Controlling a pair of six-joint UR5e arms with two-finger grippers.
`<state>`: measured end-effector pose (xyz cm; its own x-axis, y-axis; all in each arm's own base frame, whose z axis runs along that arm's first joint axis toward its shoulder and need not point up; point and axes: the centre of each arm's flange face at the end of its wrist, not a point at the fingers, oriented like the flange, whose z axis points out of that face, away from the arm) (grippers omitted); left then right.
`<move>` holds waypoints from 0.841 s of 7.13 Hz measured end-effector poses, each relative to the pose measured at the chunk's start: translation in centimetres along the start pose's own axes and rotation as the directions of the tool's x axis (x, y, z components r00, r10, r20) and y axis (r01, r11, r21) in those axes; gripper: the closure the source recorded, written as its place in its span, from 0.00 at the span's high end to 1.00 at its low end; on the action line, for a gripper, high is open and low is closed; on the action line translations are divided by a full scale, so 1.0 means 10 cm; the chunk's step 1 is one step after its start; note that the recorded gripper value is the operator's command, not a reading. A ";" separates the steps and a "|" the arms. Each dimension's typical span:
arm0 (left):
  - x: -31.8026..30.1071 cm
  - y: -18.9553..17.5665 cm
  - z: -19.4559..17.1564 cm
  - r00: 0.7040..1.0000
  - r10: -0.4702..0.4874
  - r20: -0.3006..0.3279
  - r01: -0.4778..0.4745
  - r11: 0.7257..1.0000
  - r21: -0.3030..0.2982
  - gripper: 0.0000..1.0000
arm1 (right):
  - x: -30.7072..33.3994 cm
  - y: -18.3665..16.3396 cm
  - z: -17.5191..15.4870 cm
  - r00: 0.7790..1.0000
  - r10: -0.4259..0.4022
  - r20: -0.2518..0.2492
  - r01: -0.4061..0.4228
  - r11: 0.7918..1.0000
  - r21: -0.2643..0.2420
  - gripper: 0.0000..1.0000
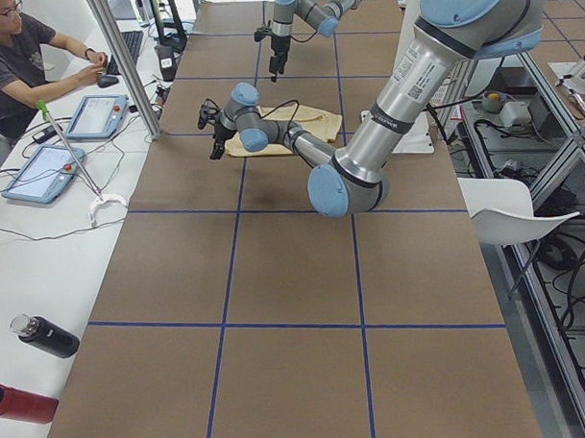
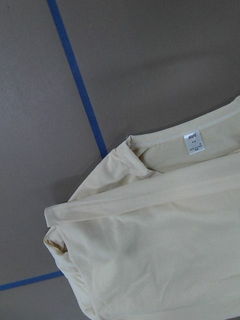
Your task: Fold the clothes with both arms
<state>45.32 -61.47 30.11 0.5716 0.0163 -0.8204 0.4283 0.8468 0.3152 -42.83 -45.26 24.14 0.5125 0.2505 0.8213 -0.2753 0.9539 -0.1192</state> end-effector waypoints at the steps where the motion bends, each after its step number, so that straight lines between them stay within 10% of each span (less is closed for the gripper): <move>1: -0.20 0.10 -0.12 1.000 0.008 -0.008 -0.008 1.000 -0.012 1.00 | -0.10 0.19 0.12 0.998 -0.060 -0.003 0.060 0.998 0.012 1.00; 6: -0.58 0.33 -0.59 0.997 0.041 -0.060 -0.043 0.998 -0.045 1.00 | -0.53 1.40 0.88 0.935 -0.256 -0.247 0.261 0.965 -0.015 1.00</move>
<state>39.32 -55.68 33.11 0.5459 0.0824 -0.8338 0.3714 0.8682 0.3290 -56.54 -34.65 23.02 0.7503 0.0303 0.6604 -0.1201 0.9886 0.0910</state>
